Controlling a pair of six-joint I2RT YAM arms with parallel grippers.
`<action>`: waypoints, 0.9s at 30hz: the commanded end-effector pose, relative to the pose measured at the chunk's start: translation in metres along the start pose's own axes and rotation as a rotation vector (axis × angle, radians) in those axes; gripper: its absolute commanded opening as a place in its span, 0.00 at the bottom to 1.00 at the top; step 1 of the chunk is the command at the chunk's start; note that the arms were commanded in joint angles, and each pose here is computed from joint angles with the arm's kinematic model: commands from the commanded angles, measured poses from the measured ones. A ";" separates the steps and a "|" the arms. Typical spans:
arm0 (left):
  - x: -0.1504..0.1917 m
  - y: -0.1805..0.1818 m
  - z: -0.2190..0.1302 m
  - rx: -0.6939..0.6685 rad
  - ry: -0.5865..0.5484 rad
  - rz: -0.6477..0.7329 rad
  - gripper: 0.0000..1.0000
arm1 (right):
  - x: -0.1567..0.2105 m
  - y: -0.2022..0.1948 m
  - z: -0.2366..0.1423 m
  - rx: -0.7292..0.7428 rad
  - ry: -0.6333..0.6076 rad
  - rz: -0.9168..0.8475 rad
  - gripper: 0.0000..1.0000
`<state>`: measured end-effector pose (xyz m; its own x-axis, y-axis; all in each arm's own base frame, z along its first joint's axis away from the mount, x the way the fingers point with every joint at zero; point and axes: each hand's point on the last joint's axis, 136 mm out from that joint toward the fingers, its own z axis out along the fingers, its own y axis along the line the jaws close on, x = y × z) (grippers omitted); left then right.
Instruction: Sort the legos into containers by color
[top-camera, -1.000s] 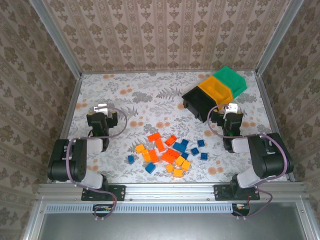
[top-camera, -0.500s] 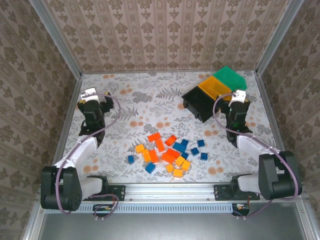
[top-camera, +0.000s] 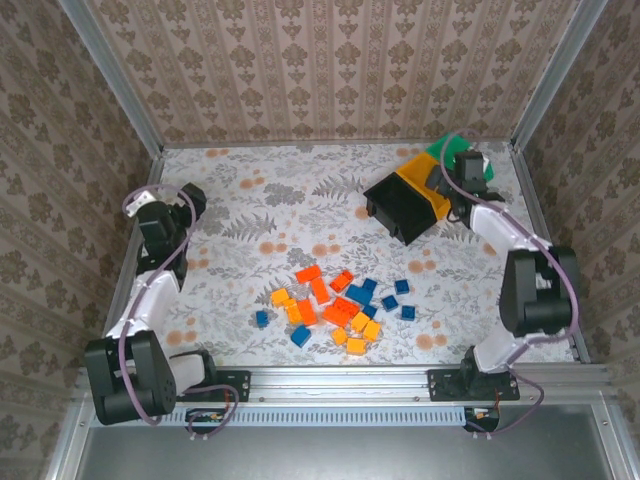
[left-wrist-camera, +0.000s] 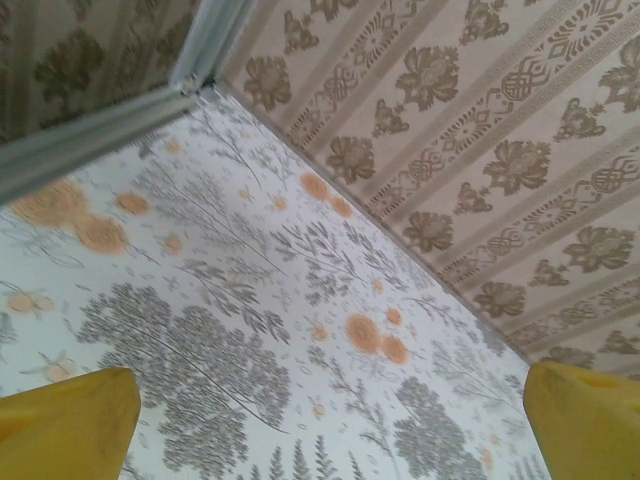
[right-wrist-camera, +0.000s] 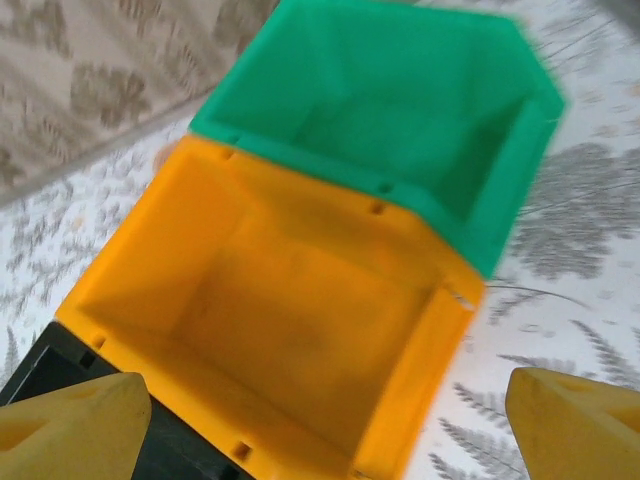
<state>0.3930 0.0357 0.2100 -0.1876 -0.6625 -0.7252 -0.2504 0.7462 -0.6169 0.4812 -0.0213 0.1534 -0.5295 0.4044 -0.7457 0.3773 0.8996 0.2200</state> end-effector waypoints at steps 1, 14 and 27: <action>0.005 -0.031 0.001 0.127 0.087 -0.105 1.00 | 0.032 0.022 0.016 -0.050 0.183 -0.133 0.93; 0.080 -0.066 -0.014 0.122 0.372 0.017 0.82 | 0.082 0.068 0.049 -0.101 0.328 -0.202 0.81; 0.179 -0.125 0.017 0.258 0.612 0.066 0.72 | 0.152 0.173 0.012 -0.129 0.319 -0.186 0.66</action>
<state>0.3916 -0.1547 0.1313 -0.7243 -0.4821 -0.4930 -0.0671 0.7608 -0.6455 0.4790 0.1805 0.0826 -0.7938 0.1878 -0.5784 0.0925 0.9773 0.1904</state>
